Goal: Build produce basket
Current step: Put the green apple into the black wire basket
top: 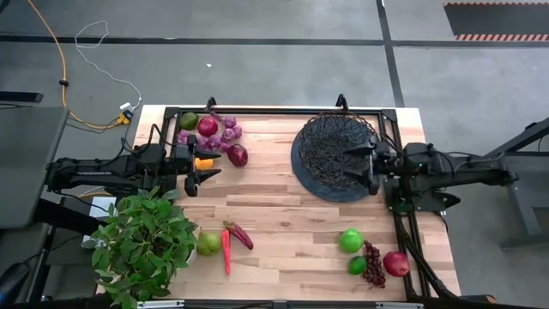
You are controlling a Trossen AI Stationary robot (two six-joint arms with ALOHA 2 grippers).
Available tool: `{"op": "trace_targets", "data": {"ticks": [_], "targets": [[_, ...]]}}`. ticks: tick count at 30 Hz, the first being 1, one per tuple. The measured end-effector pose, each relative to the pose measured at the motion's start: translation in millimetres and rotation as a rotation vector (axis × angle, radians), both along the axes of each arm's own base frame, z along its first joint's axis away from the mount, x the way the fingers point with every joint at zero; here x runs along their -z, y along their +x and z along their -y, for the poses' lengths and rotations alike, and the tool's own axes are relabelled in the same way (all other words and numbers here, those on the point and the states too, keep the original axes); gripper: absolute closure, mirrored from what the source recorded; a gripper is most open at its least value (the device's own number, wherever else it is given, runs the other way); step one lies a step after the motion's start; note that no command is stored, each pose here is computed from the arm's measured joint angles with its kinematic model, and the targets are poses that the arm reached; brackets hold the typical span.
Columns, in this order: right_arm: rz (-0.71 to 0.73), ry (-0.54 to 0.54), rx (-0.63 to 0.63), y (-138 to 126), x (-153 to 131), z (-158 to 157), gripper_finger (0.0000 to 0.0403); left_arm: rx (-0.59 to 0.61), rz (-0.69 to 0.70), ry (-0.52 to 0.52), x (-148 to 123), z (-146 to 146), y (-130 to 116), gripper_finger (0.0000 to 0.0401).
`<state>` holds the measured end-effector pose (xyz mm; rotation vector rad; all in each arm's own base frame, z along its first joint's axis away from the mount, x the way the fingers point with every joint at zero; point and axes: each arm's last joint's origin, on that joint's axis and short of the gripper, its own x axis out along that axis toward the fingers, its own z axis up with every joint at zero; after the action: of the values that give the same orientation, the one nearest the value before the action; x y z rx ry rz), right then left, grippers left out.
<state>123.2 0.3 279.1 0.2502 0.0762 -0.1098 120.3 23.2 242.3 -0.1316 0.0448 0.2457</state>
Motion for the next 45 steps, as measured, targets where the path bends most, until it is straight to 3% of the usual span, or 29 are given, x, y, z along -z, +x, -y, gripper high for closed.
{"op": "trace_targets", "data": {"ticks": [5,14,21,26,35,45], "targets": [[-0.027,0.125,-0.183,13,-22,-8,0.0064,0.0,0.001,-0.002,0,0,0,0.0165],[-0.419,0.283,-0.304,34,-30,-40,0.0064,0.0,0.0,-0.002,0,0,0,0.0165],[-0.893,0.494,-0.119,30,-4,-66,0.0064,0.0,0.0,0.0,0,0,0,0.0165],[-1.099,0.566,0.016,26,15,-87,0.0064,0.0,-0.001,0.001,0,0,0,0.0165],[-1.212,0.562,0.133,37,42,-117,0.0064,0.0,-0.001,0.001,0,0,0,0.0165],[-1.192,0.58,0.074,49,55,-141,0.0064,0.001,0.0,0.0,0,0,0,0.0165]]}}
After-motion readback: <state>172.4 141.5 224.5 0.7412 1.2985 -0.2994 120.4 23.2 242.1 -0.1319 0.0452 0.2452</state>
